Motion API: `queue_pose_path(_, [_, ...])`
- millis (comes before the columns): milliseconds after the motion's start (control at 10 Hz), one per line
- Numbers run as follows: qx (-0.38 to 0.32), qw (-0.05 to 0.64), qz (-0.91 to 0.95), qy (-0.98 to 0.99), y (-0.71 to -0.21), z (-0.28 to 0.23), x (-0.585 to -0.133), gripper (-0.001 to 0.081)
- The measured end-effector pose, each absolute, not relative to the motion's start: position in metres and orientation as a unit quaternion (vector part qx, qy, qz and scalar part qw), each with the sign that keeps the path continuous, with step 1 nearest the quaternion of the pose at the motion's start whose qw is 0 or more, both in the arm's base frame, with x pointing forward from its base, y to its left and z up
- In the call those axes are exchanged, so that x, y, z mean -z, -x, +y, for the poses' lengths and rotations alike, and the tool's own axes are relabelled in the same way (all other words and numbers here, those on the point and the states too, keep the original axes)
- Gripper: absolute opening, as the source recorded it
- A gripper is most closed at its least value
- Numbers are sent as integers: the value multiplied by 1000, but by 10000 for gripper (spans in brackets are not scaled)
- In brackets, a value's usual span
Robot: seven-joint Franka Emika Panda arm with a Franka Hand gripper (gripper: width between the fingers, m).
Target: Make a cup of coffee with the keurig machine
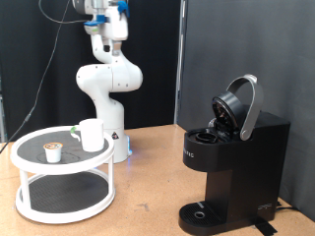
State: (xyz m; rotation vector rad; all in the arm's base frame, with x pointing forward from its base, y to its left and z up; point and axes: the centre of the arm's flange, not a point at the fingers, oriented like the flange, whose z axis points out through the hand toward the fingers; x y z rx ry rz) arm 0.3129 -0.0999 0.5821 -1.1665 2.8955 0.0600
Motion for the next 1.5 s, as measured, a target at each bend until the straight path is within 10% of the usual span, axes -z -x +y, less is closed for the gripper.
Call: queue_pose_path(1500, [-14,-2,936,353,-300,-249,-564,734])
